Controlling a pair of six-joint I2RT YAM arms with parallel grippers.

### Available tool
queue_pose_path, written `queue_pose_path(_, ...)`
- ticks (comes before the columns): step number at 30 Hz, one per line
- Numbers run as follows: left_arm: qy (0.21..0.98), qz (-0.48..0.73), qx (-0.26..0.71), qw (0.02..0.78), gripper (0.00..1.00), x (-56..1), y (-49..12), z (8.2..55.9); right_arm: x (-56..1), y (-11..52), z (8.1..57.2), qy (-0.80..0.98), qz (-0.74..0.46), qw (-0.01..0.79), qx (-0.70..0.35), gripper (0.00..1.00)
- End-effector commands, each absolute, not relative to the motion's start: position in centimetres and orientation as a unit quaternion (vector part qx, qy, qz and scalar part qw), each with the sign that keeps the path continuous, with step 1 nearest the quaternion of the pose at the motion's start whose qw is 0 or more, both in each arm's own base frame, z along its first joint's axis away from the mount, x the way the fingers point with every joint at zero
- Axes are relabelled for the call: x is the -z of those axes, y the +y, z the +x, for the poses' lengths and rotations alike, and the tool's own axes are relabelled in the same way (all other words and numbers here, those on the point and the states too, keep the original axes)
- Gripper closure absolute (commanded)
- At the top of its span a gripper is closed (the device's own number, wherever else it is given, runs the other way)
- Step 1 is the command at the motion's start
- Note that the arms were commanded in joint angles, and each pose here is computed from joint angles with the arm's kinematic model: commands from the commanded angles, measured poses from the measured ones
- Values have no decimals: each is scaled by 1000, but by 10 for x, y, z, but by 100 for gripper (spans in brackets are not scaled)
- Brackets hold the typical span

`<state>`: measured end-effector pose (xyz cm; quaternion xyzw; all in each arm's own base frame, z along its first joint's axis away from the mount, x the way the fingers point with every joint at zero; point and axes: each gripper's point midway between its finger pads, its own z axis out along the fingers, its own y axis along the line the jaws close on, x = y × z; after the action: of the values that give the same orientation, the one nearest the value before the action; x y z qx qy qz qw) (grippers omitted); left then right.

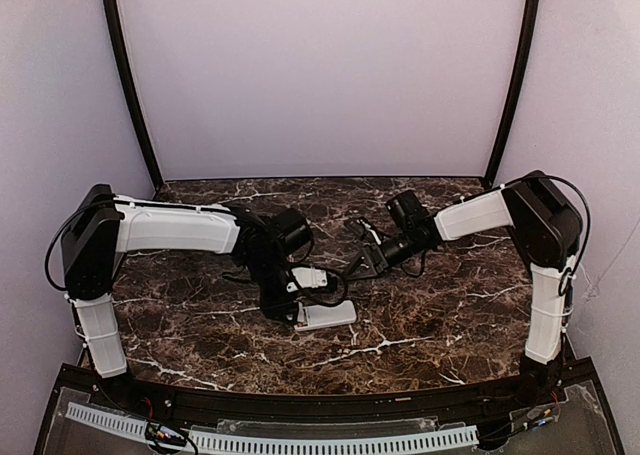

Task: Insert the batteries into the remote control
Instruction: Place the battery cover on the remote control without the battery cover.

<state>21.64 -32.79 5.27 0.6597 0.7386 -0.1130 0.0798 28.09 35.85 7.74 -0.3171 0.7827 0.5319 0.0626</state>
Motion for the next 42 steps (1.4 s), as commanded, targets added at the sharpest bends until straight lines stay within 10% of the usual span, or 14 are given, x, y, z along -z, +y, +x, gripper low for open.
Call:
queue_pose_path(1,742,659,99,74,51,-57,-327,217,-84,359,283,774,-321,74,-541,64)
queue_pose_path(42,742,662,99,45,47,-43,-336,215,-72,359,281,771,-319,59,-548,65)
